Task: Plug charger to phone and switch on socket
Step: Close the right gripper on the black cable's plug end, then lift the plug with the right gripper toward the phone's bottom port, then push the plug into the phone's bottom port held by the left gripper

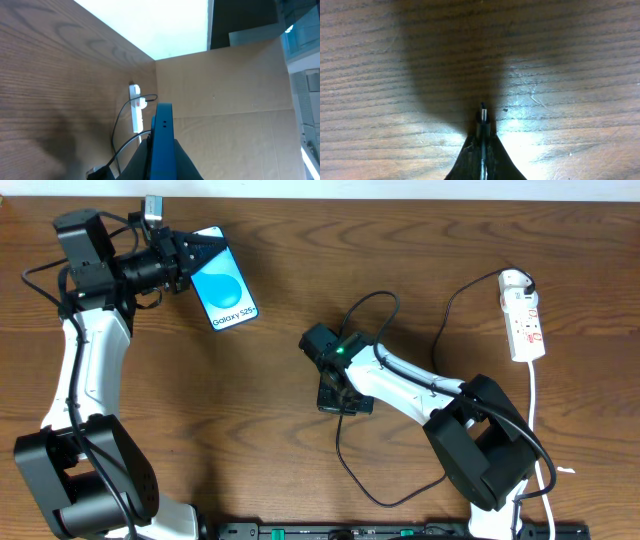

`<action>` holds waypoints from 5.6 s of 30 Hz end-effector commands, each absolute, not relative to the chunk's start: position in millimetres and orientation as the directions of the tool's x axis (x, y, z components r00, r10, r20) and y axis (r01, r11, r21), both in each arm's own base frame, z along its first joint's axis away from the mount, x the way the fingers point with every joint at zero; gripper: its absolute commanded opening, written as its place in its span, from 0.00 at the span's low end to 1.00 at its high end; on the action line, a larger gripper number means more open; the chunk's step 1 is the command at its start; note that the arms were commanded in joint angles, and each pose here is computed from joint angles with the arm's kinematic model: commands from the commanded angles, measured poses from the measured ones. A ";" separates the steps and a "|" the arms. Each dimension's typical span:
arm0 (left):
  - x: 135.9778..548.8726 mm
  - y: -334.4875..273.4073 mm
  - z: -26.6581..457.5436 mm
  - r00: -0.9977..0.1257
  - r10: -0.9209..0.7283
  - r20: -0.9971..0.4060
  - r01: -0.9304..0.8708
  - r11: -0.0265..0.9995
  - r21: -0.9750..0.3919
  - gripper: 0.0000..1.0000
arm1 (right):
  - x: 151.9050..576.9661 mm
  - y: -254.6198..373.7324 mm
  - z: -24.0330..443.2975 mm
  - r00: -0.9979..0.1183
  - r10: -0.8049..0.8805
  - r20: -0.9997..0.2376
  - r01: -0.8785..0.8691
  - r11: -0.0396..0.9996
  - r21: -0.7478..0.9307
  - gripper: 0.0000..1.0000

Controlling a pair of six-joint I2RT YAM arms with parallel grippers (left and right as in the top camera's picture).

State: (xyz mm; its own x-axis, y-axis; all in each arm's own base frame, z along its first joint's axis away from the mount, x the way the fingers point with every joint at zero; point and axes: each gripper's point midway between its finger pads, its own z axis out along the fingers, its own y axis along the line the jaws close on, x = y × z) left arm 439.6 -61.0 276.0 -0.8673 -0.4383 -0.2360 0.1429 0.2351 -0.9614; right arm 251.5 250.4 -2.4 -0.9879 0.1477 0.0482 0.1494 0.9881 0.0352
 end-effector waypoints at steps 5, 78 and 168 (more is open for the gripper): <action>434.0 -61.8 297.9 -0.856 -0.419 -0.304 0.218 0.242 -0.945 0.07 | 252.1 248.0 -7.6 -0.990 0.132 0.056 0.134 0.990 0.030 0.01; 433.7 -51.2 331.0 -0.816 -0.397 -0.421 0.361 0.218 -0.907 0.08 | 266.1 358.7 180.6 -0.628 -0.375 -0.682 -0.619 -0.291 0.730 0.01; 433.7 -100.2 346.5 -0.781 -0.325 -0.534 0.490 0.213 -0.845 0.08 | 312.1 391.8 243.4 -0.538 -0.167 -0.826 -0.789 -0.244 0.563 0.01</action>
